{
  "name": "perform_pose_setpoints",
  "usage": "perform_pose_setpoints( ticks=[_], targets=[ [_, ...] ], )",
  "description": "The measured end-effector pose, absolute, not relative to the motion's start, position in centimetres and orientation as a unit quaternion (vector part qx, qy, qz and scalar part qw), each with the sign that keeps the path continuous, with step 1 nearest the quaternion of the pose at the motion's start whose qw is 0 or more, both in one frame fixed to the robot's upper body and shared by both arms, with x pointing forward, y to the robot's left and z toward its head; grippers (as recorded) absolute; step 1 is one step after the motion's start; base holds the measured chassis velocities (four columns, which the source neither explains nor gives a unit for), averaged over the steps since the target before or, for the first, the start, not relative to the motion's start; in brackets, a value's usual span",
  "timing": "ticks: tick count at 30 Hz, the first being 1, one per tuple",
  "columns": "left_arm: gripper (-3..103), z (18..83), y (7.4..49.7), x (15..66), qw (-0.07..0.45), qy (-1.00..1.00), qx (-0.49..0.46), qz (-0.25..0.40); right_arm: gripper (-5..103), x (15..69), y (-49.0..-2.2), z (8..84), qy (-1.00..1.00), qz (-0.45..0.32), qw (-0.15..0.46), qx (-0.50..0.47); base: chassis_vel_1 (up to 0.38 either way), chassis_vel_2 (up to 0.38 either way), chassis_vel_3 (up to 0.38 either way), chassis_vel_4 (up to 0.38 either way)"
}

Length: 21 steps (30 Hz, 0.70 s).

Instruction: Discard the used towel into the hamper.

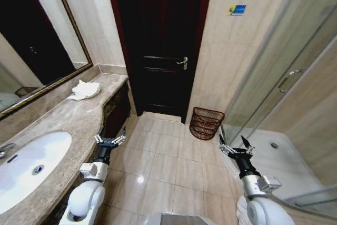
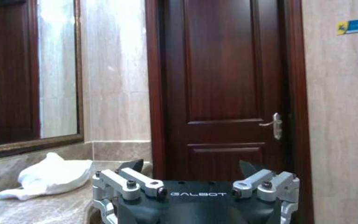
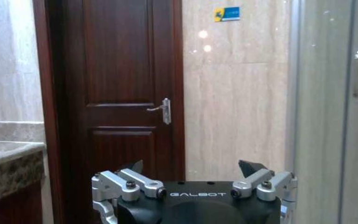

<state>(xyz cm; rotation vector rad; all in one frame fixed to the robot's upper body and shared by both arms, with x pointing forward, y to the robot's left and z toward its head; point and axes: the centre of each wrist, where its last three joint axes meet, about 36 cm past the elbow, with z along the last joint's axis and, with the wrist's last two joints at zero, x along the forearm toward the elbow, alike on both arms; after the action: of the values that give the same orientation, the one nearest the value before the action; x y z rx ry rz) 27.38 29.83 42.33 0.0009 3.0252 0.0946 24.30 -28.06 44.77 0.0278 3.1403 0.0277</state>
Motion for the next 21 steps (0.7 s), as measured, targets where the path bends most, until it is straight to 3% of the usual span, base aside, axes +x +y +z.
perform_pose_setpoints(
  ticks=[21],
  targets=[
    [100,42.08,29.81,27.08,0.055,0.998,-0.003,0.030,100,24.32,-27.80,44.59,1.000,0.009,-0.001,0.001,-0.073,0.146,0.142,-0.079]
  ],
)
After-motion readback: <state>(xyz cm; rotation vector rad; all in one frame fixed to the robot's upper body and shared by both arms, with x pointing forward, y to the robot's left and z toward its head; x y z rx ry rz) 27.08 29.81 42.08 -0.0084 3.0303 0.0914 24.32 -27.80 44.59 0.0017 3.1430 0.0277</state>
